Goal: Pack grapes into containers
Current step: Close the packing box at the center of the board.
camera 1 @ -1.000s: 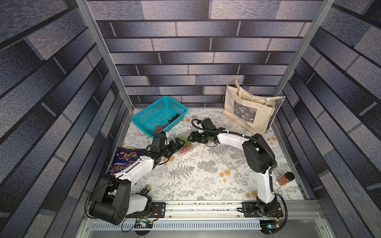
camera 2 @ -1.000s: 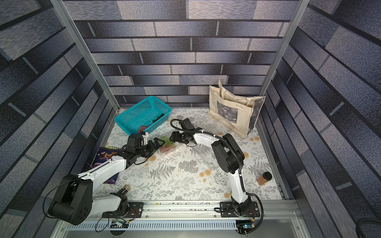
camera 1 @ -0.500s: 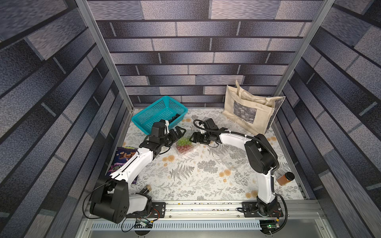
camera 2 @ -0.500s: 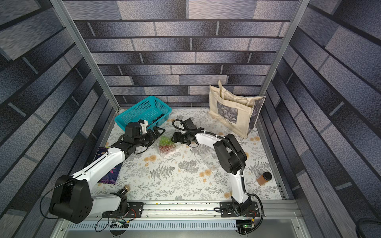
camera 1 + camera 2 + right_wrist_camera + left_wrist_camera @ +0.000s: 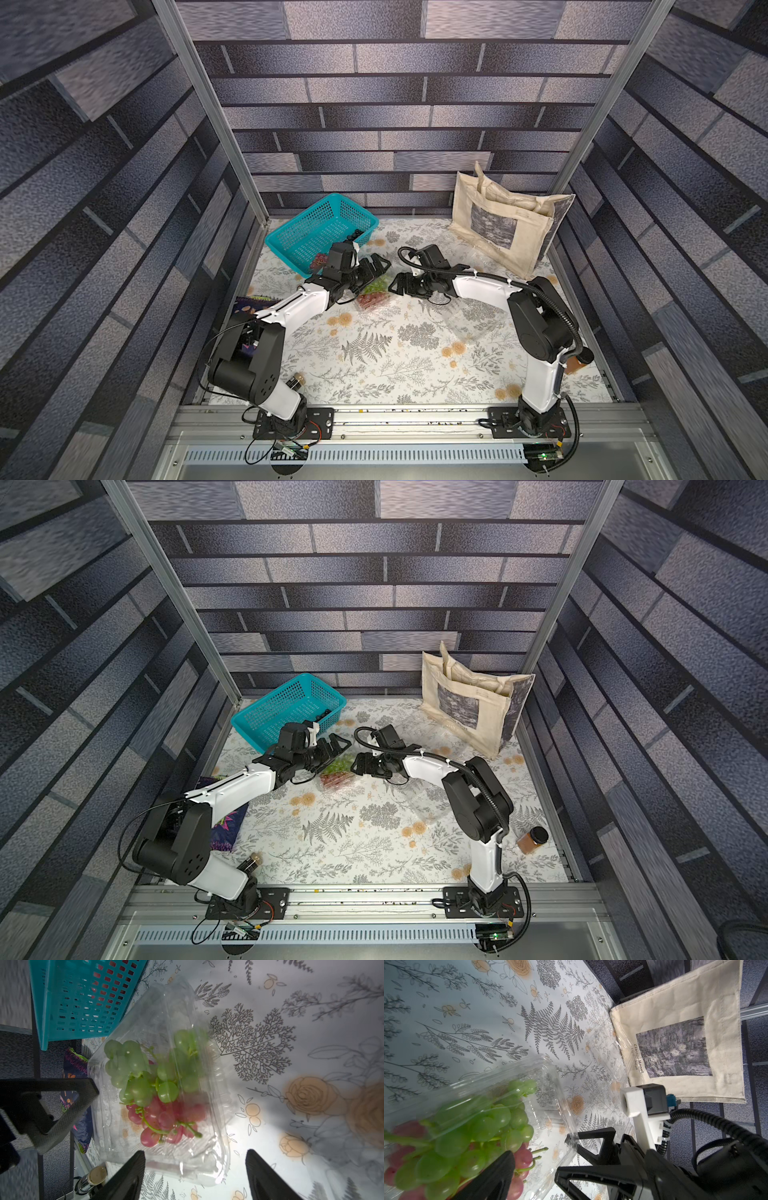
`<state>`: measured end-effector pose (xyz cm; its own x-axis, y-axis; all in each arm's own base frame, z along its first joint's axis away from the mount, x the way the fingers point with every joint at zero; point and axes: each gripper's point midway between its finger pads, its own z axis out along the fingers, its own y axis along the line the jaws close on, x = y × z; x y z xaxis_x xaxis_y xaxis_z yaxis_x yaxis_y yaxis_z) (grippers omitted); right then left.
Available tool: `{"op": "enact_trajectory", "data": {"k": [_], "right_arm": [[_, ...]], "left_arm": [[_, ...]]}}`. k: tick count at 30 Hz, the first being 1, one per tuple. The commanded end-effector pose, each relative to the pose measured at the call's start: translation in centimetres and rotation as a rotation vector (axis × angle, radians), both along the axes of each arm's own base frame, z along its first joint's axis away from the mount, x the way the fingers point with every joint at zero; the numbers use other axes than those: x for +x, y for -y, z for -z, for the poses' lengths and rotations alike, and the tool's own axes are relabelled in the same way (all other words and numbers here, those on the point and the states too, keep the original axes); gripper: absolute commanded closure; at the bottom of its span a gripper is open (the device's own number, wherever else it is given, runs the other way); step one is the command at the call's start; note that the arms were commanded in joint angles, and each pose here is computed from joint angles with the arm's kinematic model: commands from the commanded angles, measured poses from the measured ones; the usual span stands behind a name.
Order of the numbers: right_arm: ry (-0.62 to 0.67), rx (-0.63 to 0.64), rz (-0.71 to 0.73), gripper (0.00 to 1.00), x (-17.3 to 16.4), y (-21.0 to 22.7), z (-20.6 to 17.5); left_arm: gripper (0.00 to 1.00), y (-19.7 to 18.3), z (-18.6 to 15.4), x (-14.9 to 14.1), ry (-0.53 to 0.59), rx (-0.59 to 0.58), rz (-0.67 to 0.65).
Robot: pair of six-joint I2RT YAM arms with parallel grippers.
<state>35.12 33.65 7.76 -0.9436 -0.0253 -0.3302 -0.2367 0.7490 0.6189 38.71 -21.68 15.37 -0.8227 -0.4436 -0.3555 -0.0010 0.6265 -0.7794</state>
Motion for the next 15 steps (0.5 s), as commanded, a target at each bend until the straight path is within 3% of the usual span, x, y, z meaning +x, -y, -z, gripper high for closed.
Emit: {"op": "enact_trajectory", "data": {"k": [1, 7, 15], "right_arm": [[0.025, 0.03, 0.039, 0.23, 0.5, 1.1, -1.1], [0.011, 0.076, 0.082, 0.25, 1.0, 2.2, -0.9], [0.006, 0.207, 0.106, 0.43, 1.9, 2.0, -1.5]], "left_arm": [[0.0, -0.2, -0.9, 0.3, 0.03, -0.001, -0.018], [0.0, -0.3, 0.2, -0.3, 0.014, 0.004, -0.022], [0.0, -0.3, 1.4, -0.9, -0.002, 0.018, -0.018]]}}
